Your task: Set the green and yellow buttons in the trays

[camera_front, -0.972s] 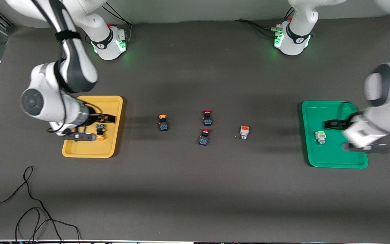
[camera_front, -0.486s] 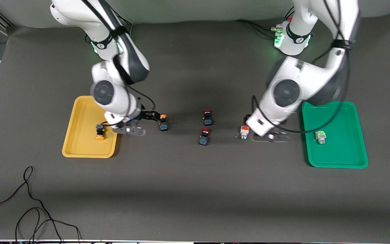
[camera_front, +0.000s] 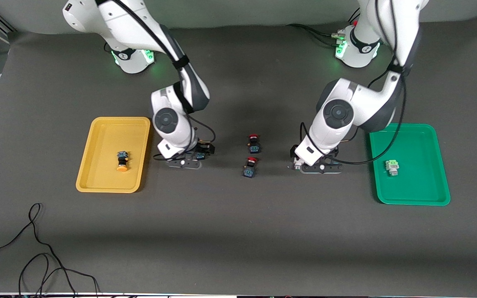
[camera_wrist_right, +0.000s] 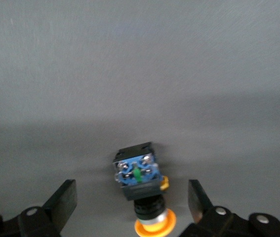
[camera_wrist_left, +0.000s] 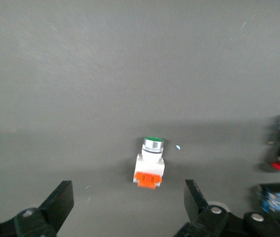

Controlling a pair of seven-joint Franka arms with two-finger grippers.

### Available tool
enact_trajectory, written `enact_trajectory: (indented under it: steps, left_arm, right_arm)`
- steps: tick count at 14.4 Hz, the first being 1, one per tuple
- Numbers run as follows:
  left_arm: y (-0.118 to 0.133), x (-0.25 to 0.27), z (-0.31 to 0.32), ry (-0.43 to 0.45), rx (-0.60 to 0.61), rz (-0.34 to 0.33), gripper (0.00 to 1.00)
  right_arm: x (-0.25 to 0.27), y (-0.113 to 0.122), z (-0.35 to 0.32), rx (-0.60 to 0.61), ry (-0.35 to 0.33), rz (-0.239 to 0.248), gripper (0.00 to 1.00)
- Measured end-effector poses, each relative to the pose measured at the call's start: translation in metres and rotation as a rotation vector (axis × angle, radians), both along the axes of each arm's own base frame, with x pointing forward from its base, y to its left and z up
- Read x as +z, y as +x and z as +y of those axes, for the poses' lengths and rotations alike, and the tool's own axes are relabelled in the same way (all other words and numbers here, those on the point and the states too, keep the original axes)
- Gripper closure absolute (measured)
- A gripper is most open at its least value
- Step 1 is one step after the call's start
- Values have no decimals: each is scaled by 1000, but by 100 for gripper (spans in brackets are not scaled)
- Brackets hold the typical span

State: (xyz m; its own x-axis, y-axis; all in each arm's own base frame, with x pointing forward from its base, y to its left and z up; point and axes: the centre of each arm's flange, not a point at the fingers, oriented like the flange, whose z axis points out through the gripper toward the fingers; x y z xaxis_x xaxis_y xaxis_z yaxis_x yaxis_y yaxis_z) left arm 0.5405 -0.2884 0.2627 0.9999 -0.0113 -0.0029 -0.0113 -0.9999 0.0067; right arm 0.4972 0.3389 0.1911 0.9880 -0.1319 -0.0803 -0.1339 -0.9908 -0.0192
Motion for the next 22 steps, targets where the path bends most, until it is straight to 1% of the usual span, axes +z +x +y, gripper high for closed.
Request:
enact_trajectory:
  steps: [2,3,4,5,7,8,9,10,11,12,13,15,16,17,19,20,21,22]
  left_arm:
    - [-5,-41,-5,-7,-9,2,0]
    - [-8,-56,-8,-5,-15,11,0]
    - [-11,-65,-11,-1,-22,21,0]
    - [-14,-70,-15,2,-29,29,2]
    - [-19,-75,-20,6,-40,36,3]
    - [-20,-76,-22,7,-45,38,8]
    - [-21,-77,-23,8,-46,40,19]
    - [-21,-77,-22,9,-45,41,33]
    - [-20,-77,-21,10,-43,41,43]
    - [-19,-76,-20,11,-39,42,53]
    - [-16,-74,-18,14,-32,45,59]
    - [-5,-48,-11,29,-1,76,59]
    - [3,-20,-5,30,26,101,59]
    - [12,20,4,23,59,124,59]
    - [24,104,37,10,114,134,59]
    - [25,135,59,5,132,130,59]
    - [26,156,84,3,139,134,59]
    - [28,168,117,4,135,151,59]
  right_arm:
    - [-15,-10,3,10,-16,-4,0]
    - [-21,-13,0,8,-23,-7,7]
    - [-25,-15,-5,4,-29,-5,17]
    - [-26,-16,-8,0,-32,-6,30]
    - [-21,-13,-8,-3,-24,-18,50]
    - [-17,-11,-7,-3,-18,-24,56]
    - [-11,-9,-6,-5,-9,-34,56]
    - [-1,-5,-6,-9,2,-47,56]
    - [13,2,-9,-17,13,-54,56]
    - [30,9,-18,-21,15,-43,56]
    - [52,17,-31,-20,13,-25,56]
    - [107,35,-77,6,-3,23,56]
    - [134,42,-108,29,-8,40,56]
    - [159,48,-145,58,-6,52,56]
    - [189,59,-225,106,4,53,56]
    - [194,62,-263,120,5,47,56]
    - [193,63,-296,137,1,43,56]
    - [187,64,-323,155,-5,36,56]
